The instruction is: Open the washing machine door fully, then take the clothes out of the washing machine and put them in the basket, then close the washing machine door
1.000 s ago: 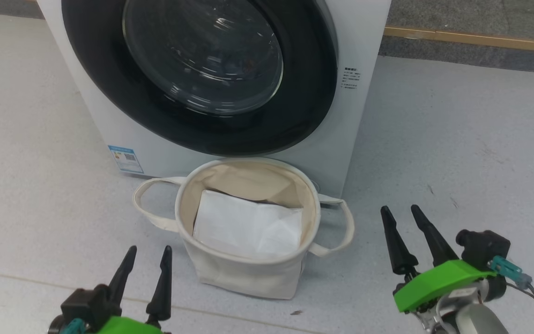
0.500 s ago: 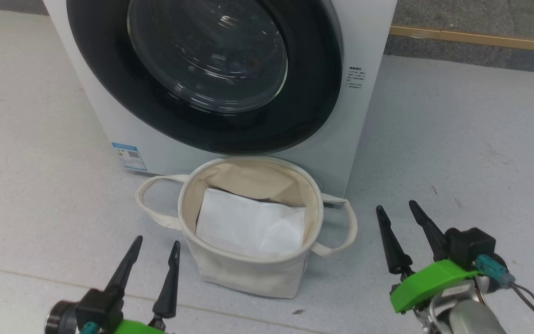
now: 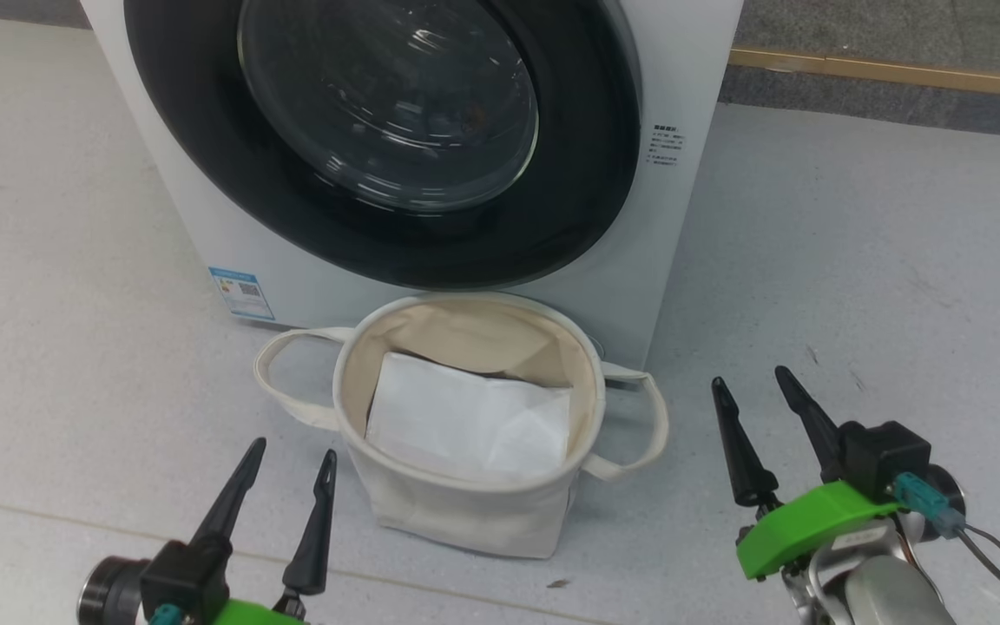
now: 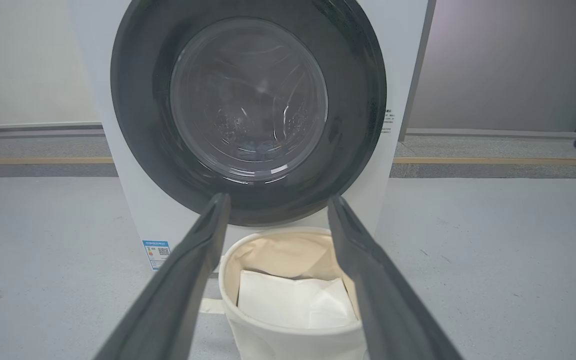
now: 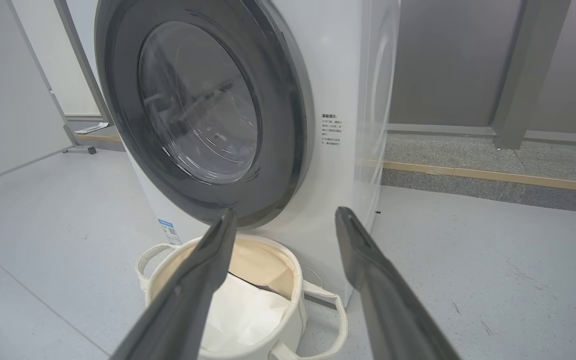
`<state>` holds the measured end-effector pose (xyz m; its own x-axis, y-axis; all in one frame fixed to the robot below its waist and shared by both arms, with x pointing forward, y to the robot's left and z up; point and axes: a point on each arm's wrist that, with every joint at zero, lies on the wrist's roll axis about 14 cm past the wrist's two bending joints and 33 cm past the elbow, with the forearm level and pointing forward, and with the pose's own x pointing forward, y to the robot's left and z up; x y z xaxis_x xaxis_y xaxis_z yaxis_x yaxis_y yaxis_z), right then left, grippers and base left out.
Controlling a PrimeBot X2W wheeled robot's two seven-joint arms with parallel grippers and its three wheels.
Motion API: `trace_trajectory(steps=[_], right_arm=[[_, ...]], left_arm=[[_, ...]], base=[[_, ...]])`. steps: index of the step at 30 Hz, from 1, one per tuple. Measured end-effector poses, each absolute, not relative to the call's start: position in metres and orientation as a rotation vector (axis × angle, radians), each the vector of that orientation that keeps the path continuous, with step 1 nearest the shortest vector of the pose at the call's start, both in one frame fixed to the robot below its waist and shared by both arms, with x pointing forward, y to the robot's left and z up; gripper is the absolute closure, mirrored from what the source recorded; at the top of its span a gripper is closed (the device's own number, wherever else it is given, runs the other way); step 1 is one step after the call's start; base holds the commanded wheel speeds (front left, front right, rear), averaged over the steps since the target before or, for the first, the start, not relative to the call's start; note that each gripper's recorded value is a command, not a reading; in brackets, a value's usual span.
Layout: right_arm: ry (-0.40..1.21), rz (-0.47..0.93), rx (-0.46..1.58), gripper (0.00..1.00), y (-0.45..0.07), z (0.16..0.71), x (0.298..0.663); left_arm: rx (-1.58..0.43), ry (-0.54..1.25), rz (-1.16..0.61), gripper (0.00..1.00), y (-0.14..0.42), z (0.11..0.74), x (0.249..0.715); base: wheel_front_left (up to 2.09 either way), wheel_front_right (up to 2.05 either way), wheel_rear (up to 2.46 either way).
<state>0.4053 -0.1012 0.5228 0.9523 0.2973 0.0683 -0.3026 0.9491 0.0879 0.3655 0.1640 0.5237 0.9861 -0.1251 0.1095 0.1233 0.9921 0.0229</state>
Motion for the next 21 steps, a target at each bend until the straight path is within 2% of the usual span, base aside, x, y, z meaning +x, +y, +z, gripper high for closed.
trace_trajectory(steps=[14,21], right_arm=[[-0.042,0.290,0.138,0.00,-0.103,0.519,0.410],[-0.072,0.294,0.198,0.00,-0.097,0.527,0.436]], left_arm=[[0.011,-0.102,-0.099,0.00,0.175,0.521,0.366],[0.009,-0.100,-0.052,0.00,0.190,0.521,0.364]], base=[[0.00,0.00,0.00],[0.00,0.00,0.00]])
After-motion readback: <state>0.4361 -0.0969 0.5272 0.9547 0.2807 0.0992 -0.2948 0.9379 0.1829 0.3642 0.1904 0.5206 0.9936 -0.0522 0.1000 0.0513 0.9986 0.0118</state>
